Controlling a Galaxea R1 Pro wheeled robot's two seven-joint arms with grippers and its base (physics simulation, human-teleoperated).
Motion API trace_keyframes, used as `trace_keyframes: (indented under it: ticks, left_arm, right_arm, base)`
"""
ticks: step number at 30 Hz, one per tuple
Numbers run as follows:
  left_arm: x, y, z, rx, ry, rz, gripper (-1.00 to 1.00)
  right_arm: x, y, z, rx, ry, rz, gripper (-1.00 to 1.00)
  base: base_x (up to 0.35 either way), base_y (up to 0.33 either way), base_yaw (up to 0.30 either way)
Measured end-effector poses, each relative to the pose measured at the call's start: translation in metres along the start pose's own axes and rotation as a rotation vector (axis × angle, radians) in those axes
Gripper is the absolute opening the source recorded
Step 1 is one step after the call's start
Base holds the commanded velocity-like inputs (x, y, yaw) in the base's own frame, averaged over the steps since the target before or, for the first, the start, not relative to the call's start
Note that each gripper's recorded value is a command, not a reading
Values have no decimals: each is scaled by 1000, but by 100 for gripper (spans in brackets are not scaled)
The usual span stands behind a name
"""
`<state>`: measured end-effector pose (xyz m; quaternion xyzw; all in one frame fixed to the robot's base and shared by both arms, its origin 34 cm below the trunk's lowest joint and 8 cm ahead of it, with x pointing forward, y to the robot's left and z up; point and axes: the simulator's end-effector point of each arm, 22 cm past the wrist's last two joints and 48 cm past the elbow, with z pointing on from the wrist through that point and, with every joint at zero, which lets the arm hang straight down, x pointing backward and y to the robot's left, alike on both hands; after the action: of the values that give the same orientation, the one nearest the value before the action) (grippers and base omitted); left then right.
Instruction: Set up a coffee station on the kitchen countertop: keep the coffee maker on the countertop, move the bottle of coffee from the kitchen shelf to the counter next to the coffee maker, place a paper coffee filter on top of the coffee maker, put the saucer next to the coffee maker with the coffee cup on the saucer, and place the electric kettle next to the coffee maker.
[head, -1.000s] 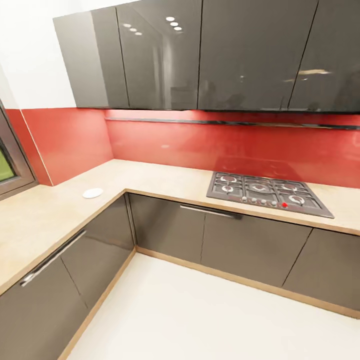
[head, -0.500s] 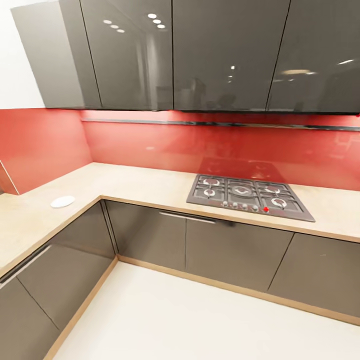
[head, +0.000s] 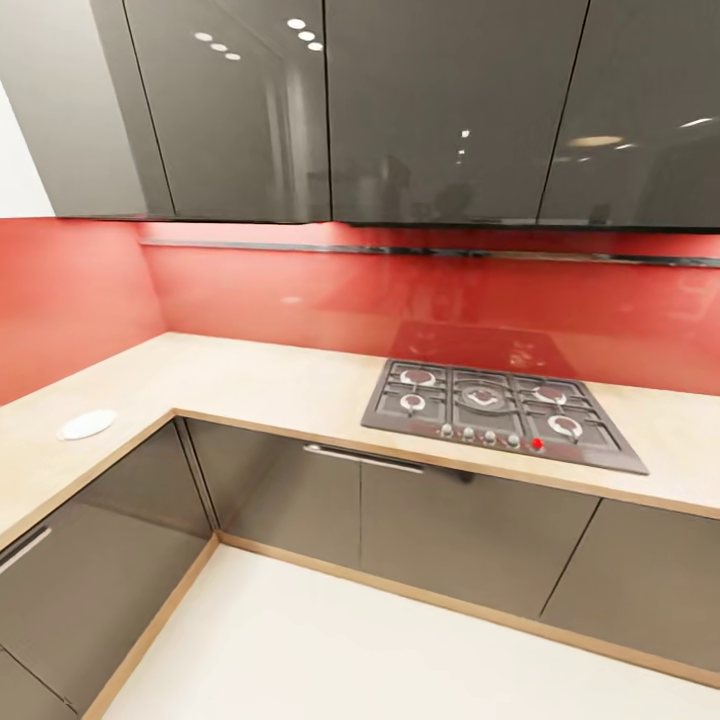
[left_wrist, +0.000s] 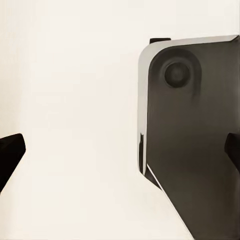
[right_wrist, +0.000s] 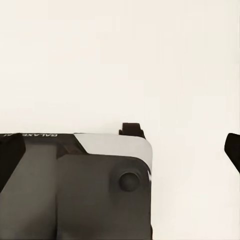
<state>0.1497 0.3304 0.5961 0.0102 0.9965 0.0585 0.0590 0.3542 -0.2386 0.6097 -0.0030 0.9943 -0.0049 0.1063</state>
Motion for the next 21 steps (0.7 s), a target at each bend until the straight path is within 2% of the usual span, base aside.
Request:
trace_keyframes:
  ticks: [13, 21]
  left_arm:
    - [0, 0, 0, -1, -1, -3, 100]
    - [-1, 2, 0, -3, -4, -4, 100]
  right_arm:
    - [0, -3, 0, 5, 1, 0, 100]
    - [1, 1, 0, 2, 2, -1, 100]
  base:
    - [322, -146, 4]
    - [312, -176, 242]
